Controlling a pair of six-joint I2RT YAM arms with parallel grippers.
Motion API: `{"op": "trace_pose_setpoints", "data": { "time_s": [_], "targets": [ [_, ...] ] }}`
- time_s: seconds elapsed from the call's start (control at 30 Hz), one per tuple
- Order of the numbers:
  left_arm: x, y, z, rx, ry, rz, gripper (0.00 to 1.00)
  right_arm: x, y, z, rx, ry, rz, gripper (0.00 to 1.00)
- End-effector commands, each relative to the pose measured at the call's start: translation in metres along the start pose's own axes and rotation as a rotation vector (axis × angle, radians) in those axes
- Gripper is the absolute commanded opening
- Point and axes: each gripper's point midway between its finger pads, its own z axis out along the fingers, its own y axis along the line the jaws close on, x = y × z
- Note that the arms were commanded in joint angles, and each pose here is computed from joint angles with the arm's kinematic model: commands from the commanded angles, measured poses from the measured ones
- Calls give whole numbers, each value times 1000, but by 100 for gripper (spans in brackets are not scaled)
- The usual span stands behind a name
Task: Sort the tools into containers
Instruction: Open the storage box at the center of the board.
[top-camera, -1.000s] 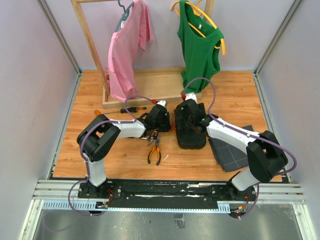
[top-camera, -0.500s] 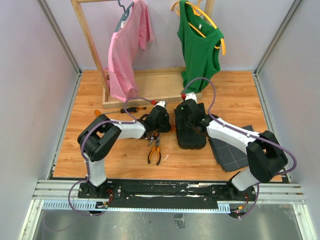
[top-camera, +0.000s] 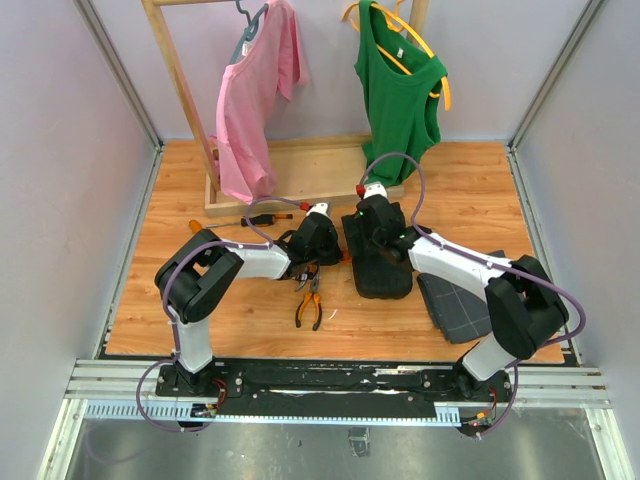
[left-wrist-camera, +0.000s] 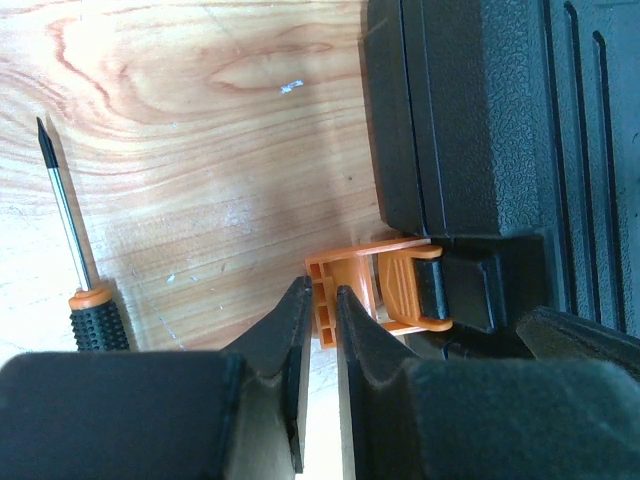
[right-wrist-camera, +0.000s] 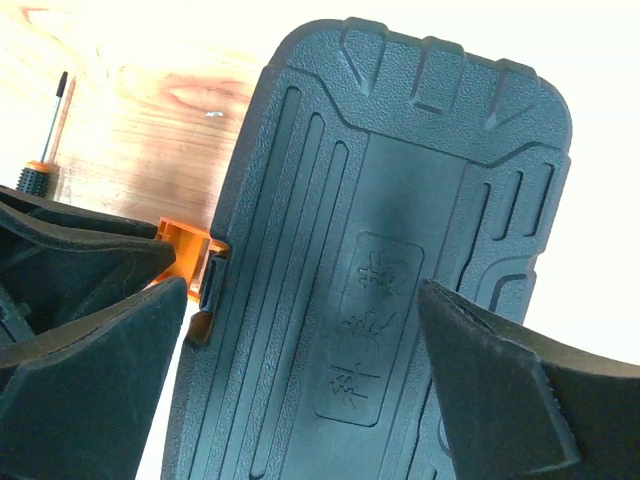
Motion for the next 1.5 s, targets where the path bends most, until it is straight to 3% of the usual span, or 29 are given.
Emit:
{"op": "trace_pose_setpoints", "data": {
  "time_s": [0.0, 0.37, 0.67, 1.47],
  "targets": [
    [39, 21, 0, -58, 113, 22, 14, -2, -5, 3, 32, 9, -23, 99],
    [39, 25, -2, -75, 105, 17, 13, 15, -24, 10, 146, 69, -69, 100],
    [40, 33, -2, -115, 109, 35, 11, -1, -43, -12, 188, 22, -56, 99],
    [38, 46, -5, -181, 113, 74, 9, 35, -153, -76, 177, -58, 342, 100]
  ]
}}
